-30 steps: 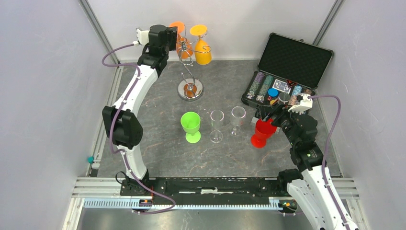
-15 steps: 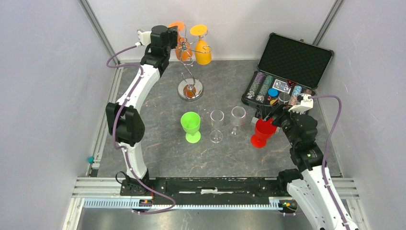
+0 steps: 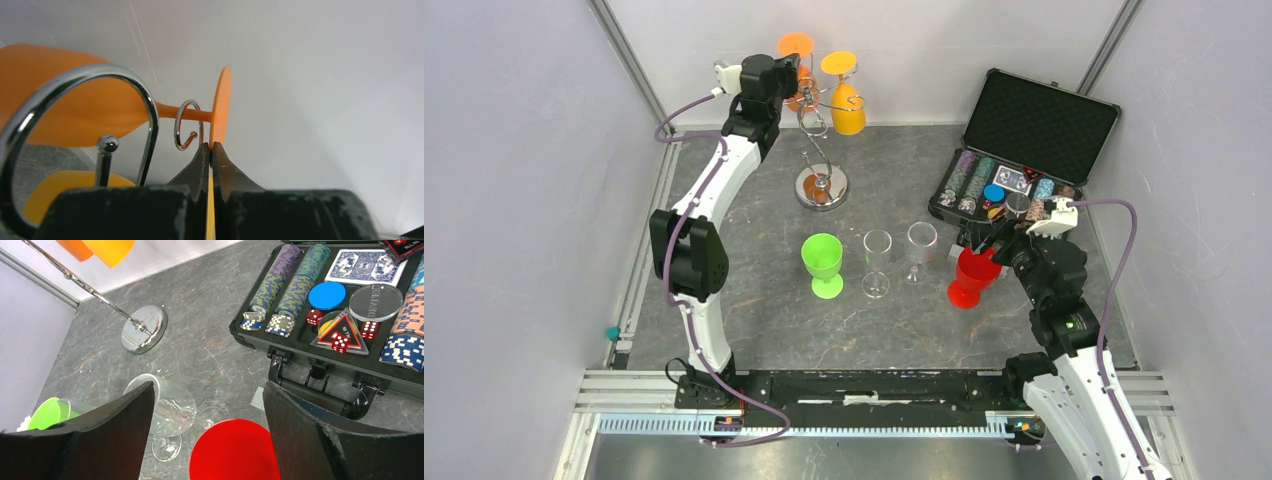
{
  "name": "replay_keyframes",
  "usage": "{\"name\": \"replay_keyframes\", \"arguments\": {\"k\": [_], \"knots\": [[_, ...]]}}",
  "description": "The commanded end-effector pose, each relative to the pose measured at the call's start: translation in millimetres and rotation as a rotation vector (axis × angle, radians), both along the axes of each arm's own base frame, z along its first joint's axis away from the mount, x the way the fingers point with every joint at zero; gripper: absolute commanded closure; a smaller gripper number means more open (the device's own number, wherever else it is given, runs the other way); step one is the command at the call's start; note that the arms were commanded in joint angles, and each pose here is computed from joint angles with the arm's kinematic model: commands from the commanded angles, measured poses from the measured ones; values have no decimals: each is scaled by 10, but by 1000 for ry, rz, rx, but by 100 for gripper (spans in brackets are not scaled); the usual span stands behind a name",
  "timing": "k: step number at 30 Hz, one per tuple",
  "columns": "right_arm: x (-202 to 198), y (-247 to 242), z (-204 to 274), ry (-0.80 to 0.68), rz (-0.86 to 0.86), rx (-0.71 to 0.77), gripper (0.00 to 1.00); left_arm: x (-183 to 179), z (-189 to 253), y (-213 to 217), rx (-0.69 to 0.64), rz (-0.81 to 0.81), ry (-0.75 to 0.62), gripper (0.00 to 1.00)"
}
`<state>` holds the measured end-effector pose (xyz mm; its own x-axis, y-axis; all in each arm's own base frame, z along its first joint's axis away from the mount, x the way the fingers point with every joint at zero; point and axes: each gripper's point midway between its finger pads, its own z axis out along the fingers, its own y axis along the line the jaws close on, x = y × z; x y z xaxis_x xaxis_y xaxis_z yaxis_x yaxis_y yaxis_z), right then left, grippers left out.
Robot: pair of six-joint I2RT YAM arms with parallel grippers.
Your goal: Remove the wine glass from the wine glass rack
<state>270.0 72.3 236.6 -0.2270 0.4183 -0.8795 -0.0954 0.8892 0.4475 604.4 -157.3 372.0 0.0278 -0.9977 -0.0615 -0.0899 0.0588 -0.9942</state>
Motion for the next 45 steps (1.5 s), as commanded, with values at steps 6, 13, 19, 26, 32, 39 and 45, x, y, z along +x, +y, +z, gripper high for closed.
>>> {"name": "replay_keyframes", "arguments": {"k": [6,13,19,26,32,39,45], "knots": [[2,-22,163,-51,-10,4,16,-134,591,-3,-88,-69,-184,98],[3,-22,137,-45,-11,7,16,-94,604,-107,-137,-198,-211,98],[4,-17,134,-42,-9,10,16,-148,558,-168,-145,-284,-200,98],[4,-13,127,-39,-10,18,16,-256,566,-237,-89,-354,-177,98],[3,-5,135,-41,-8,26,16,-336,530,-210,-37,-359,-153,98],[-3,-8,133,-42,-8,25,16,-459,619,-144,-2,-363,-176,98],[3,3,136,-42,-5,31,16,-525,669,4,8,-335,-181,98]]}}
